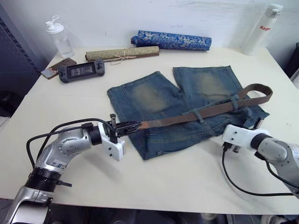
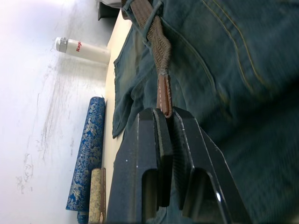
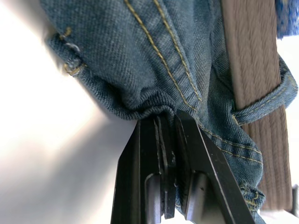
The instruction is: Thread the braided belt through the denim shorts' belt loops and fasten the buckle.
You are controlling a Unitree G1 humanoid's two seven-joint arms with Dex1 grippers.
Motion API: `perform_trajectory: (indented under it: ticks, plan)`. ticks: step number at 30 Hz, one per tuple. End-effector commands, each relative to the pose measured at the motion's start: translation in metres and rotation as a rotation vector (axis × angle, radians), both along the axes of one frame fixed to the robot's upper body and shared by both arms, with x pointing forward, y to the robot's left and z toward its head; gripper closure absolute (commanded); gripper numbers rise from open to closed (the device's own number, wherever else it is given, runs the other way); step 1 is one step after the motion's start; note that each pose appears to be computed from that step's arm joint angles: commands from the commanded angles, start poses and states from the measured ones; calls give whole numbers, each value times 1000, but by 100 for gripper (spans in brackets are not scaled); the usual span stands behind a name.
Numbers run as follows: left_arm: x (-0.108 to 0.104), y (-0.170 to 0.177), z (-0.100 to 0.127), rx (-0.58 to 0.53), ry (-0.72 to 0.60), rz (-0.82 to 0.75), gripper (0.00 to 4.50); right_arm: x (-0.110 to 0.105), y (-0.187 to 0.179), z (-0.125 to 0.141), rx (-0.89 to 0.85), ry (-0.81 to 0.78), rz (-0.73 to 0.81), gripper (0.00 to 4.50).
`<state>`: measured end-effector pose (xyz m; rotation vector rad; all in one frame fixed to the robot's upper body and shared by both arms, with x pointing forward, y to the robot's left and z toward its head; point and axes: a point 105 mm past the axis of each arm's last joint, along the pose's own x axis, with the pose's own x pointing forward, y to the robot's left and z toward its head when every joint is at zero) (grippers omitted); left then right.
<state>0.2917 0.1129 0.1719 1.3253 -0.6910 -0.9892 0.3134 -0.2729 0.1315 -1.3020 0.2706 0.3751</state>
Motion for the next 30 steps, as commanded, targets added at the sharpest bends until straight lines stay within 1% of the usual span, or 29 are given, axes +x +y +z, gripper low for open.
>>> perform_trajectory:
  ticks: [1,5,7,8,9,10,12,13,15,16,17,18,19,21,23,24,26,28,29,30]
  plan:
    - [-2,-1,14,-17,-53,-6,450,2,-10,5,10,2,-32,446]
    - [-2,-2,15,-20,-57,-8,450,2,4,9,113,-11,-21,446]
    - [-2,-2,15,-21,-57,-10,450,3,7,18,156,-58,-27,446]
    - [-2,-2,15,-21,-56,-11,450,3,8,23,209,-68,-36,446]
    - [-3,-2,15,-22,-57,-11,450,0,11,26,293,-52,-43,369]
    - [-3,-2,15,-22,-57,-12,450,-3,13,29,369,-33,-48,343]
    - [-3,-3,14,-22,-58,-12,450,-5,14,48,567,-37,-84,259]
    - [-3,-3,14,-22,-59,-13,450,-8,18,55,666,-6,-88,218]
    - [-3,-3,15,-23,-62,-15,450,-20,37,69,870,108,-38,127]
    - [-3,-3,15,-23,-64,-15,450,-26,49,75,974,179,-3,89]
    - [-3,-3,15,-24,-66,-16,450,-31,57,79,1036,228,19,89]
    - [-3,-3,15,-24,-69,-16,450,-37,69,79,1156,342,33,89]
    - [-3,-4,16,-25,-73,-17,450,-48,87,76,1244,486,89,89]
    - [-3,-4,16,-26,-79,-20,450,-66,115,73,1354,683,185,89]
    - [-3,-5,17,-26,-83,-21,450,-71,132,71,1443,751,245,89]
    - [-3,-5,18,-26,-89,-22,450,-69,144,63,1539,805,248,89]
    - [-3,-5,19,-29,-98,-24,450,-69,160,51,1644,886,230,89]
    - [-3,-6,21,-31,-105,-25,450,-71,173,53,1768,929,206,89]
    - [-4,-7,22,-32,-111,-28,450,-63,180,55,1931,936,127,89]
    - [-5,-7,23,-34,-115,-30,450,-55,184,52,2046,954,30,89]
